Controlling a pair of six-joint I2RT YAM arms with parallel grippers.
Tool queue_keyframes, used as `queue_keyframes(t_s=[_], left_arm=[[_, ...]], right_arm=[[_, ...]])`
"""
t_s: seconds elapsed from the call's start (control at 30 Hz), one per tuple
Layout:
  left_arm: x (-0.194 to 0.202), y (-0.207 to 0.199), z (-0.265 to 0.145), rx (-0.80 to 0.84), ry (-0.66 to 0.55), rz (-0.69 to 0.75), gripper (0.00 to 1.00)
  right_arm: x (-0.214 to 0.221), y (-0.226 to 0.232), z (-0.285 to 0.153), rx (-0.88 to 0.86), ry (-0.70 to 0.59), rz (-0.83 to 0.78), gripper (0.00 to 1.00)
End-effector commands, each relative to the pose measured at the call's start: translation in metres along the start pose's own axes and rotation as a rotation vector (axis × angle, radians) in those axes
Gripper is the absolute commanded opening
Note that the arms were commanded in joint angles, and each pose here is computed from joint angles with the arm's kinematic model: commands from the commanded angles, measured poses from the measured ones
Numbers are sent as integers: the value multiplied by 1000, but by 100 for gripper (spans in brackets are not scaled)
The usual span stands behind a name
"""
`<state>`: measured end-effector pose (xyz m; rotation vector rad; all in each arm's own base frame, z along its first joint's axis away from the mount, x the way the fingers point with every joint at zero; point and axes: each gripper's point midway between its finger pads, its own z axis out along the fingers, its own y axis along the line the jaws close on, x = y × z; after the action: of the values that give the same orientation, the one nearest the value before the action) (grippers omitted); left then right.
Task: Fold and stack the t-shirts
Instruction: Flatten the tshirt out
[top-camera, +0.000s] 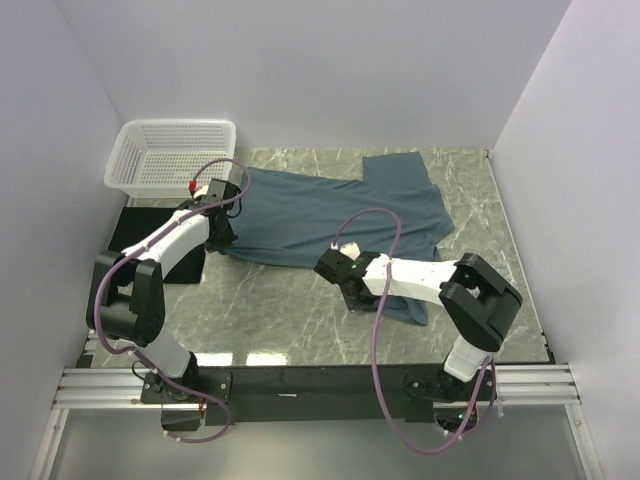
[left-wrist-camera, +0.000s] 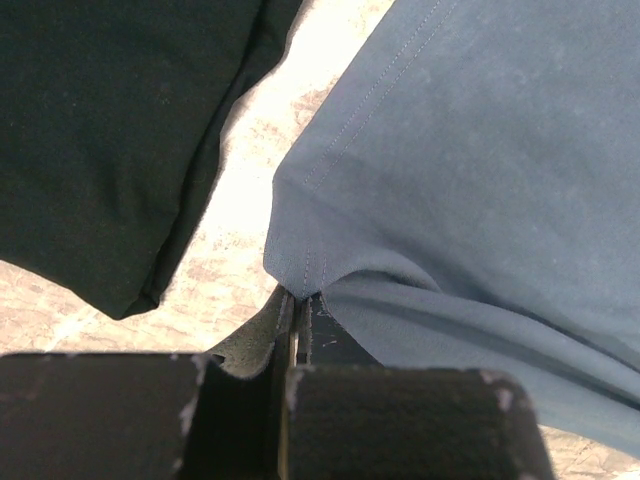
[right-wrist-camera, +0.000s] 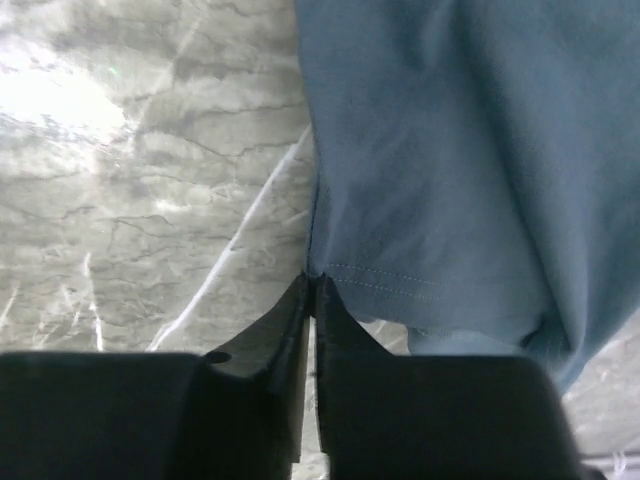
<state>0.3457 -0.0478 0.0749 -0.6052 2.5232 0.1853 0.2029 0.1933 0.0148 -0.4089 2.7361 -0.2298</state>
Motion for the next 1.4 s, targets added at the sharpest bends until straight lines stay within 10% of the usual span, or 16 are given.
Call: queue_keyframes(t_s=[0.0,0.4,0.63,0.8,1.37], left_arm=[[-9,6,-7,-7,-38,8,1],[-8,7,-7,-8,-34,12,1],[-8,6,-7,-5,-33,12,1],[-8,6,-7,-6,-34,15,1],[-8,7,-7,-9,-33,14,1]], right_arm=[[-11,-1,-9,43,-29,-16,5],[-5,67,-65,-260,93,-51,4],[4,92,-78,-450,117,-84,47],[-2,56,-96,-391,31,-1,56],[39,-6,-65,-204,73,-18,49]])
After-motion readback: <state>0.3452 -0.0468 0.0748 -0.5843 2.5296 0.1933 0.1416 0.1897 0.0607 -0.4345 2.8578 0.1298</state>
